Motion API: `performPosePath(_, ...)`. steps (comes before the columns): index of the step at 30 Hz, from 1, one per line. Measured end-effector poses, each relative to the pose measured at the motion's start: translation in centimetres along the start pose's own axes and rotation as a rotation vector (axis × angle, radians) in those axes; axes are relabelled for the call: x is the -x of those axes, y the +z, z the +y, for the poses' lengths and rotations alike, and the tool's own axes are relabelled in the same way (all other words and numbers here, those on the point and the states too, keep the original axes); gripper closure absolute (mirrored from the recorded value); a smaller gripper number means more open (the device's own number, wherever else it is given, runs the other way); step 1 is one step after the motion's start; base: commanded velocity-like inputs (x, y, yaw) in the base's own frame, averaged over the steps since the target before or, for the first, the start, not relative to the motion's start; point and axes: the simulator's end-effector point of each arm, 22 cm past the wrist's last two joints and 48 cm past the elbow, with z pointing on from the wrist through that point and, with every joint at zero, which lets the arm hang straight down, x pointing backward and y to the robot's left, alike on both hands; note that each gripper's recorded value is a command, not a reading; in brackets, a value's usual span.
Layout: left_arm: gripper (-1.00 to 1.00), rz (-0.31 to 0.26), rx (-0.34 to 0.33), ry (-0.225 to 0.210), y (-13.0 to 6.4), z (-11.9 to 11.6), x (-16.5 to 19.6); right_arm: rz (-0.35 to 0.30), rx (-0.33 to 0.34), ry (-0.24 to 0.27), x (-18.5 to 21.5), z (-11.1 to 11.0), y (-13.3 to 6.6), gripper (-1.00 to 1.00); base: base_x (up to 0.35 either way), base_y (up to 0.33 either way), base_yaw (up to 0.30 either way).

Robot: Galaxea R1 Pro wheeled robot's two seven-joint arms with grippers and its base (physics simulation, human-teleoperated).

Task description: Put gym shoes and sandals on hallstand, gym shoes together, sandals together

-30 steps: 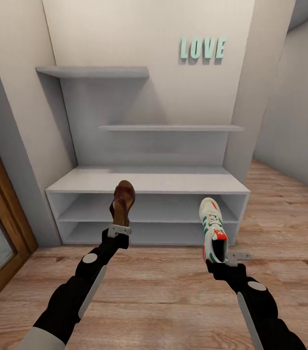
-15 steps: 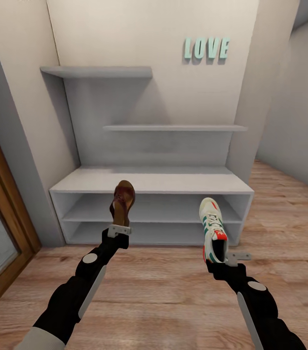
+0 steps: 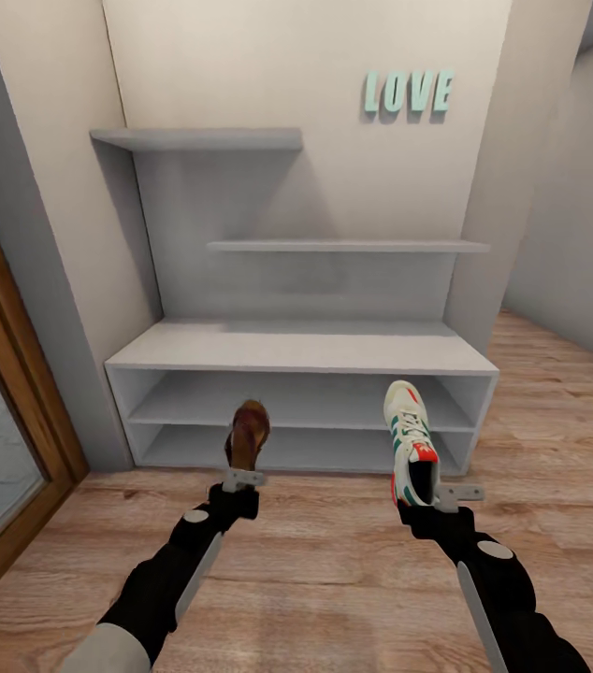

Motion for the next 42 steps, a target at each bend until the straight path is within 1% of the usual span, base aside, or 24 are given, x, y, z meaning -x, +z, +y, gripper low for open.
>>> performPosePath(3, 1.0, 0.137, 0.006, 0.004, 0.9, -0.6, -1.4, 0.001, 0.001, 0.001, 0.0, 0.0, 0.0, 1.0, 0.0, 0.0, 0.0)
performPosePath(4, 1.0, 0.199, 0.016, 0.008, 0.9, -0.5, -2.2, 0.002, 0.001, 0.001, 0.0, 0.0, 0.0, 1.0, 0.0, 0.0, 0.0)
performPosePath(6, 1.0, 0.243, 0.024, 0.012, 0.8, -0.4, -2.8, 0.001, 0.0, 0.001, 0.0, 0.0, 0.0, 1.0, 0.0, 0.0, 0.0)
performPosePath(9, 1.0, 0.264, 0.03, 0.014, 0.8, -0.2, -3.1, 0.001, -0.003, 0.003, 0.0, -0.2, 0.0, 1.0, 0.0, 0.0, 0.0)
performPosePath(10, 1.0, 0.269, 0.032, 0.015, 0.8, -0.1, -3.2, 0.001, -0.017, 0.009, 0.0, -0.9, 0.0, 1.0, 0.0, 0.0, 0.0)
performPosePath(11, 1.0, 0.273, 0.034, 0.015, 0.8, 0.0, -3.3, 0.001, -0.067, 0.05, -0.1, -3.7, -0.2, 1.0, 0.0, 0.0, 0.0)
performPosePath(13, 1.0, 0.274, 0.034, 0.016, 0.8, 0.0, -3.3, 0.002, -0.19, 0.146, -0.8, -10.4, -1.0, 1.0, 0.0, 0.0, 0.0)
performPosePath(14, 1.0, 0.274, 0.034, 0.016, 0.7, 0.0, -3.3, -0.002, -0.255, 0.235, -1.6, -14.4, -1.9, 1.0, 0.0, 0.0, 0.0)
performPosePath(15, 1.0, 0.274, 0.034, 0.016, 0.7, 0.0, -3.3, 0.003, -0.361, 0.291, -3.0, -19.3, -3.6, 1.0, 0.0, 0.0, 0.0)
performPosePath(17, 1.0, 0.274, 0.035, 0.018, 0.7, 0.0, -3.3, 0.002, -0.426, 0.351, -4.2, -22.6, -5.0, 1.0, 0.0, 0.0, 0.0)
performPosePath(18, 1.0, 0.273, 0.035, 0.019, 0.7, 0.0, -3.2, 0.004, -0.476, 0.386, -5.1, -24.8, -6.1, 1.0, 0.0, 0.0, 0.0)
performPosePath(19, 1.0, 0.271, 0.035, 0.018, 0.7, 0.0, -3.1, 0.001, -0.49, 0.403, -5.4, -25.6, -6.6, 1.0, 0.0, 0.0, 0.0)
performPosePath(20, 1.0, 0.27, 0.035, 0.018, 0.7, 0.0, -3.0, 0.002, -0.527, 0.425, -6.0, -27.2, -7.5, 1.0, 0.0, 0.0, 0.0)
performPosePath(21, 1.0, 0.269, 0.035, 0.018, 0.7, 0.0, -2.9, 0.001, -0.548, 0.444, -6.5, -28.1, -8.1, 1.0, 0.0, 0.0, 0.0)
performPosePath(22, 1.0, 0.269, 0.035, 0.018, 0.7, 0.0, -2.9, -0.001, -0.557, 0.456, -6.7, -28.6, -8.4, 1.0, 0.0, 0.0, 0.0)
performPosePath(24, 1.0, 0.274, 0.035, 0.019, 0.7, 0.0, -2.7, 0.0, -0.61, 0.488, -7.8, -30.7, -9.9, 1.0, 0.0, 0.0, 0.0)
performPosePath(25, 1.0, 0.277, 0.036, 0.02, 0.7, 0.0, -2.6, -0.003, -0.62, 0.499, -8.0, -31.2, -10.2, 1.0, 0.0, 0.0, 0.0)
performPosePath(26, 1.0, 0.285, 0.036, 0.023, 0.7, 0.1, -2.2, -0.004, -0.652, 0.503, -8.3, -32.5, -11.2, 1.0, 0.0, 0.0, 0.0)
performPosePath(27, 1.0, 0.292, 0.037, 0.024, 0.7, 0.1, -2.0, -0.01, -0.664, 0.509, -8.3, -33.2, -11.6, 1.0, 0.0, 0.0, 0.0)
performPosePath(29, 1.0, 0.331, 0.042, 0.034, 0.5, 0.4, -0.8, -0.032, -0.747, 0.494, -7.7, -37.5, -14.5, 1.0, 0.0, 0.0, 0.0)
performPosePath(30, 1.0, 0.338, 0.042, 0.035, 0.5, 0.5, -0.5, -0.039, -0.758, 0.495, -7.5, -38.3, -15.0, 1.0, 0.0, 0.0, 0.0)
performPosePath(31, 1.0, 0.349, 0.046, 0.04, 0.4, 0.7, 0.3, -0.041, -0.798, 0.486, -7.1, -40.4, -16.6, 1.0, 0.0, 0.0, 0.0)
performPosePath(34, 1.0, 0.355, 0.05, 0.047, 0.4, 0.9, 1.7, -0.037, -0.843, 0.484, -6.6, -43.0, -18.7, 1.0, 0.0, 0.0, 0.0)
performPosePath(42, 1.0, 0.357, 0.055, 0.052, 0.4, 1.2, 2.0, -0.036, -0.845, 0.485, -6.4, -43.4, -18.9, 1.0, 0.0, 0.0, 0.0)
